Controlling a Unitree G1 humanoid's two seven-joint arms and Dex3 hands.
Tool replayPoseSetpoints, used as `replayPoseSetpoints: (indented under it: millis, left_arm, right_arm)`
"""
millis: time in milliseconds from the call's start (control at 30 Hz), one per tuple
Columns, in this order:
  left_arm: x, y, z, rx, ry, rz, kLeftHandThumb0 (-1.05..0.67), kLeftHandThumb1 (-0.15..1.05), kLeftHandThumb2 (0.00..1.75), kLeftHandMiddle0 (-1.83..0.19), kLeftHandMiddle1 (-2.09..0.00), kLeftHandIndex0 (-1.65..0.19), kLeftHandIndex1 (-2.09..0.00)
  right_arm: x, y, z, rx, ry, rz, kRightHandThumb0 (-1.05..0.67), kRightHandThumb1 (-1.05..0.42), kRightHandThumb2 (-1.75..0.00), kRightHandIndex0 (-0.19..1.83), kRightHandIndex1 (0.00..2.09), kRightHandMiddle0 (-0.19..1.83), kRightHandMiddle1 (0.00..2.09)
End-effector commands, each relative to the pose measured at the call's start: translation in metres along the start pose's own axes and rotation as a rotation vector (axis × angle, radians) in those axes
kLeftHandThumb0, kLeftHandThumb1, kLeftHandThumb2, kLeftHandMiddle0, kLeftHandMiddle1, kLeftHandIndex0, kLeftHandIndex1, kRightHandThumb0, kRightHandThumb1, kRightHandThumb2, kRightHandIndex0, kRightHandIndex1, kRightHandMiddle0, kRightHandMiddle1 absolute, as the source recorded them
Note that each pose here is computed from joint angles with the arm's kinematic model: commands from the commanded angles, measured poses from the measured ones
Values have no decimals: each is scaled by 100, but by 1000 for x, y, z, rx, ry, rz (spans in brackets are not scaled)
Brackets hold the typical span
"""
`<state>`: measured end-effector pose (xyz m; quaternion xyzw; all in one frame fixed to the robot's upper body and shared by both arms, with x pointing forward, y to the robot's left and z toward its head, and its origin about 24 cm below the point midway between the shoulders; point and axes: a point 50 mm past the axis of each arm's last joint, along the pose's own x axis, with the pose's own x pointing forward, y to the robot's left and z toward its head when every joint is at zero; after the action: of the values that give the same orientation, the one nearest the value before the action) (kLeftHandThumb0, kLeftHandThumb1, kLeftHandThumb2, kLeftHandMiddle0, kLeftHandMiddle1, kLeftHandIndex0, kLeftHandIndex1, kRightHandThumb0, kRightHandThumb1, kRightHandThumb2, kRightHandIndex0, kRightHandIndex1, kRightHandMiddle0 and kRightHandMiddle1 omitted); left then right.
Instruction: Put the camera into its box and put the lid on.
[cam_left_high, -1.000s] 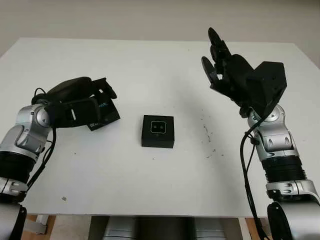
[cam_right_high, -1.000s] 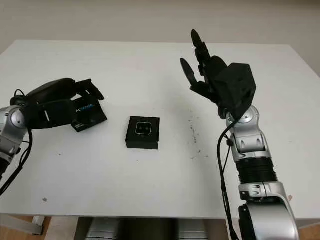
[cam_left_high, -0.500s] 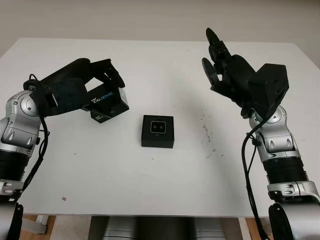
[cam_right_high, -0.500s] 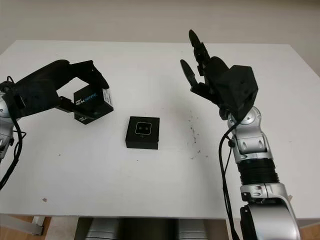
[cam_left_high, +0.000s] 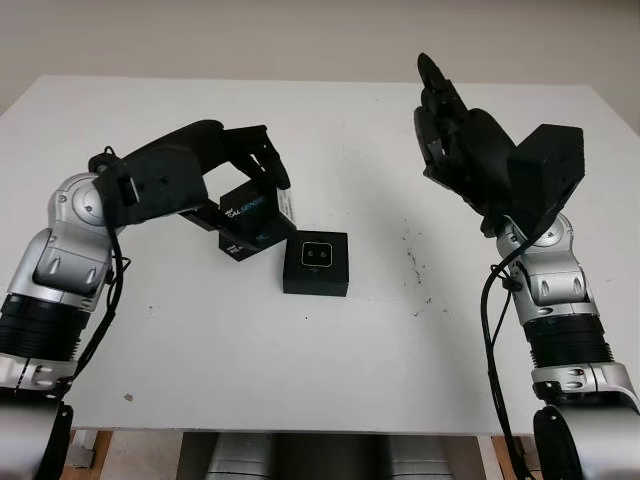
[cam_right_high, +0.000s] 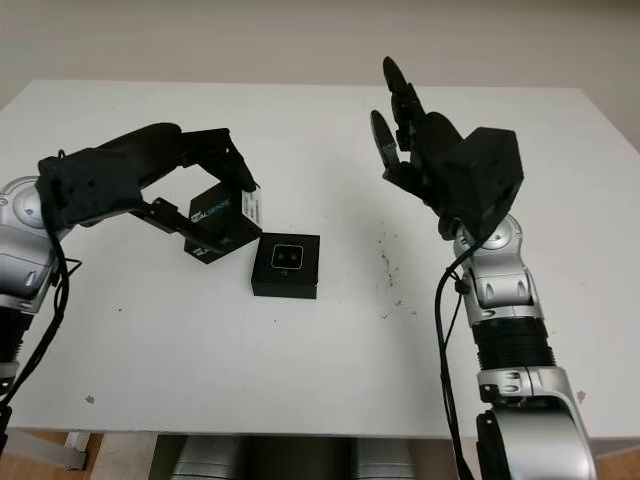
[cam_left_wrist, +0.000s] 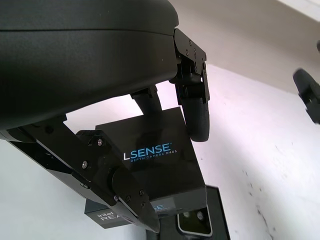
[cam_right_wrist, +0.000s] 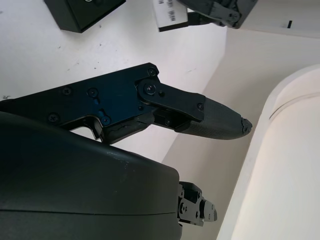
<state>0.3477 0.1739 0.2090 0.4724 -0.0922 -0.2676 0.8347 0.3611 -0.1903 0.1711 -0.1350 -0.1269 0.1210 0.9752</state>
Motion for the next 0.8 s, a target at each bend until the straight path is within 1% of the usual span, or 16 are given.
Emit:
replayPoseSetpoints:
  millis: [0,200,400,500,633,700,767]
  left_arm:
    - [6,3,11,26,-29,-7,-16,94,5,-42,-145,-32,-155]
    - [18,-7,18,39,-53,-30,-13,92,5,-45,-146,-34,-154]
    - [29,-21,22,28,-65,-84,-9,92,5,-45,-137,-34,-151]
    - [31,-27,21,24,-64,-121,-10,93,6,-43,-140,-32,-151]
    - [32,-34,19,27,-60,-144,-11,91,5,-47,-139,-36,-151]
    - [32,-36,18,26,-51,-157,-12,91,5,-46,-143,-37,-152]
    - [31,-38,17,13,-57,-169,-10,91,5,-45,-145,-37,-153]
  right_arm:
    - [1,-1,0,20,-2,-15,-76,-105,-74,-19,0,-19,3]
    - [1,0,0,26,-3,-20,-77,-105,-74,-19,0,-19,4]
    - [0,1,-1,35,-1,-25,-77,-105,-73,-19,0,-18,4]
    - [-1,1,-2,34,-3,-25,-77,-105,-73,-19,0,-18,5]
    - [-1,1,-3,33,-3,-16,-77,-105,-73,-19,0,-19,3]
    - [-1,1,-3,27,-2,-10,-75,-105,-74,-19,0,-19,2]
    - [-1,1,-2,12,8,5,-75,-105,-75,-19,0,-19,2]
